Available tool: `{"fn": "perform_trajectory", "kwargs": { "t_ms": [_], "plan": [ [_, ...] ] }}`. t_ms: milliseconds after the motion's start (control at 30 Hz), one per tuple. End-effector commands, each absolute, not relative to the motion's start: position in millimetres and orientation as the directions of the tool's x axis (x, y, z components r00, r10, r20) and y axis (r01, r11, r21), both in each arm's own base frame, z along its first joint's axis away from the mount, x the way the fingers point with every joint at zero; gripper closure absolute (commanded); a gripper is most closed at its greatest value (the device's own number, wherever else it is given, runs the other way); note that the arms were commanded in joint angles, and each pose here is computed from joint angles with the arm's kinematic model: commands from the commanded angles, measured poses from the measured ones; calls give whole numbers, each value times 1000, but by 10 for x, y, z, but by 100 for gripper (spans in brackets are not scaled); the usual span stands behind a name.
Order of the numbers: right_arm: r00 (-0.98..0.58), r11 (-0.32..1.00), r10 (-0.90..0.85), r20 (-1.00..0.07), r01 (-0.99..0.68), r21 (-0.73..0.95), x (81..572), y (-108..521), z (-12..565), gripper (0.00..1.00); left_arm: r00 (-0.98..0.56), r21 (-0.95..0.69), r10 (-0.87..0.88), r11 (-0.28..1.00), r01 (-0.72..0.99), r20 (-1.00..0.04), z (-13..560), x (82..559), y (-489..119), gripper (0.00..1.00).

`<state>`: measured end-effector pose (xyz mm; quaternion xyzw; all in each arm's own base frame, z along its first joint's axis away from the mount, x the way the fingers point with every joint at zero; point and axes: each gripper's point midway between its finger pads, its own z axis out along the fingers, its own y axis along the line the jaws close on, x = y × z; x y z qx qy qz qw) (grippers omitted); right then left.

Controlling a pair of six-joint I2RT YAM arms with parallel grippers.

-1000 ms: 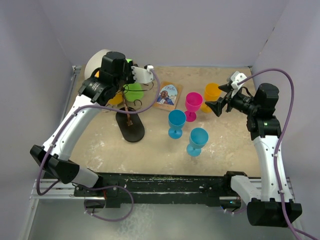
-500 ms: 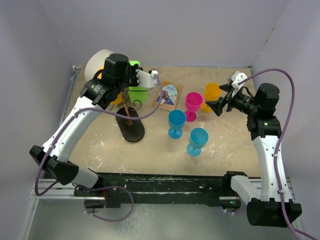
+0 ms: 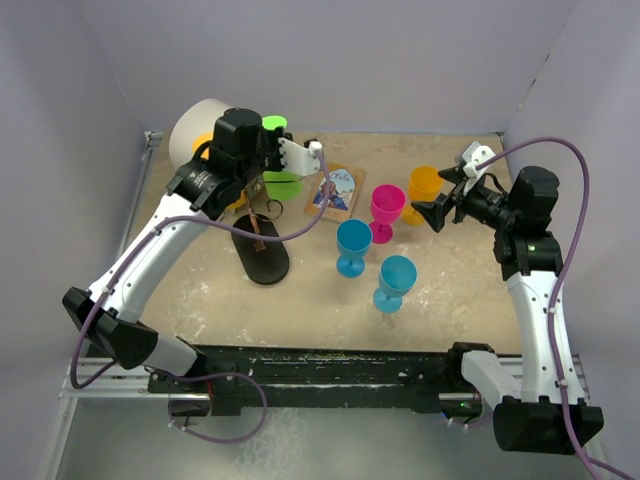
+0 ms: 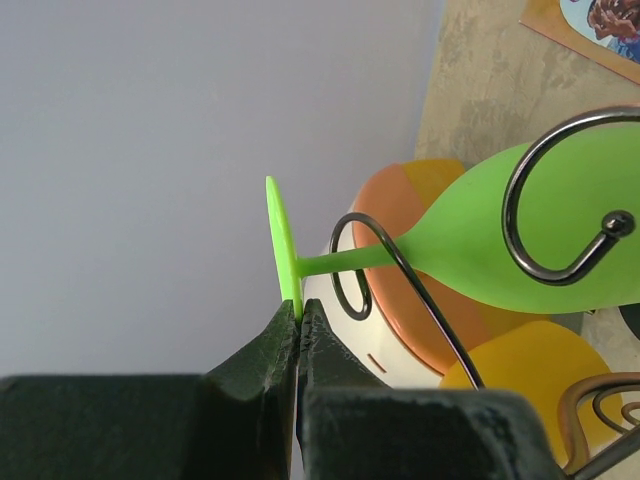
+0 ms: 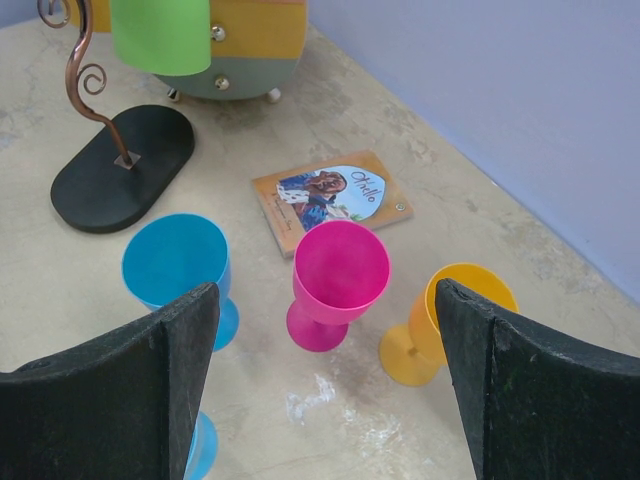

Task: Place the wine glass upside down on the wine glass rack

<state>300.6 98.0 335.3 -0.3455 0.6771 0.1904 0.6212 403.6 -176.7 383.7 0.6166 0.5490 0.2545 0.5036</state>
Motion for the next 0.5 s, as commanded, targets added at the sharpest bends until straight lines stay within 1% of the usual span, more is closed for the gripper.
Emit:
{"fn": "perform_trajectory", "kwargs": {
  "t_ms": [0,233,467],
  "plan": [
    [60,687,-240,-969,-695,-213,3007,964,3440,9,267,915,927,155,372,-265,3986,4117,-1820,100],
    [62,688,-240,-969,-693,-215,3006,959,3444,9,197,912,944,177,370,-263,3970,4193,-1745,100],
    [60,687,-240,-969,-695,-213,3007,961,3440,9,149,904,958,171,392,-245,3915,4162,-1647,100]
  ]
}}
